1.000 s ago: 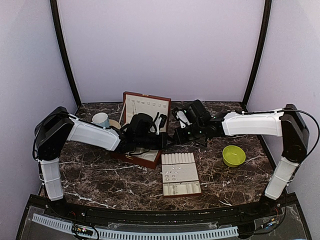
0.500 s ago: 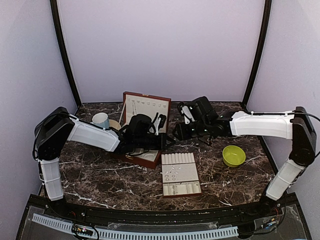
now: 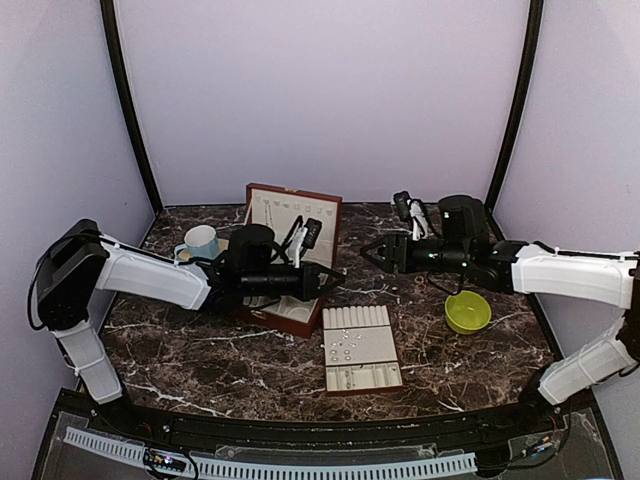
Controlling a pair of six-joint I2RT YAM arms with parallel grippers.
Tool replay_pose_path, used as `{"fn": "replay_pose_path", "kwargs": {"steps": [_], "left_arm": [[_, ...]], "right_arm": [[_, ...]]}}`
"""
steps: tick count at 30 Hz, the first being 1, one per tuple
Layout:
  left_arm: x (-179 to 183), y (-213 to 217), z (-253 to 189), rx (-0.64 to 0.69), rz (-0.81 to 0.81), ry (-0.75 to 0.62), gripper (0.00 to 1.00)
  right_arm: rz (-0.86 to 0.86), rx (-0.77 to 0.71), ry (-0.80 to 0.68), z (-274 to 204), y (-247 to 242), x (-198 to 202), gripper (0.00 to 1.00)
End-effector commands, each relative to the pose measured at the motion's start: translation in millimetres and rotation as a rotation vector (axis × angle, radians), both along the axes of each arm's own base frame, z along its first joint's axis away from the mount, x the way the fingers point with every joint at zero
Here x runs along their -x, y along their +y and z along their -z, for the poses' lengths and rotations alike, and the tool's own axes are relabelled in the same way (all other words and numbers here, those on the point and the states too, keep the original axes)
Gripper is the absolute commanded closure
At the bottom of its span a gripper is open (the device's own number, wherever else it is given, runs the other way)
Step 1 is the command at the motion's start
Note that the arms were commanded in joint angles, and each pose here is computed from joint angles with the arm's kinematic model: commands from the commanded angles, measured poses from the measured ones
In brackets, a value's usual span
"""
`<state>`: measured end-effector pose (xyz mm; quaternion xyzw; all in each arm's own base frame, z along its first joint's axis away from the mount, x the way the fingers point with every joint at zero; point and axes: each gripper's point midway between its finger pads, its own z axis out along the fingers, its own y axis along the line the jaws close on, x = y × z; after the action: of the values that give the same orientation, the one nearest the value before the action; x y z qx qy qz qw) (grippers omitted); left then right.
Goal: Organize the mixed jewelry
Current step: Pass from the left arm to the right
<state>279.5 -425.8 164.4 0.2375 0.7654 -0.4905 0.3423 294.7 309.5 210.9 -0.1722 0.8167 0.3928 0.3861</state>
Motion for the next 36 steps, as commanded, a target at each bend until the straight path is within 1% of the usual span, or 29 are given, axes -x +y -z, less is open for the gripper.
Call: {"fn": "replay_pose_path", "kwargs": {"steps": [1, 2, 4, 7, 11, 18, 28, 36], "left_arm": [[30.1, -0.7, -69.4, 0.183, 0.144, -0.169, 1.0], [36.5, 0.2, -81.7, 0.216, 0.172, -0.192, 1.0], [46.0, 3.3, -92.5, 0.249, 0.206, -0.205, 1.0], [59.1, 8.0, -108.9, 0.297, 0.253, -0.223, 1.0], [67.9, 10.5, -120.2, 0.33, 0.289, -0.217, 1.0], [71.5, 11.3, -127.6, 0.363, 0.303, -0.207, 1.0], [72.2, 13.2, -129.1, 0.382, 0.298, -0.204, 1.0], [70.9, 15.1, -131.6, 0.39, 0.281, -0.213, 1.0]], "right_arm": [[-0.238, -0.266, -0.12, -64.5, 24.8, 32.2, 0.32], [-0.273, -0.29, -0.125, -69.5, 27.4, 37.5, 0.31], [-0.327, -0.325, -0.133, -78.0, 32.1, 45.7, 0.29], [-0.39, -0.338, -0.149, -83.7, 40.0, 55.9, 0.28], [-0.457, -0.356, -0.149, -87.7, 51.2, 66.7, 0.3], [-0.525, -0.384, -0.152, -95.1, 64.7, 80.9, 0.4], [-0.525, -0.42, -0.154, -99.5, 63.2, 84.9, 0.59], [-0.539, -0.428, -0.144, -97.5, 64.5, 86.5, 0.67]]}}
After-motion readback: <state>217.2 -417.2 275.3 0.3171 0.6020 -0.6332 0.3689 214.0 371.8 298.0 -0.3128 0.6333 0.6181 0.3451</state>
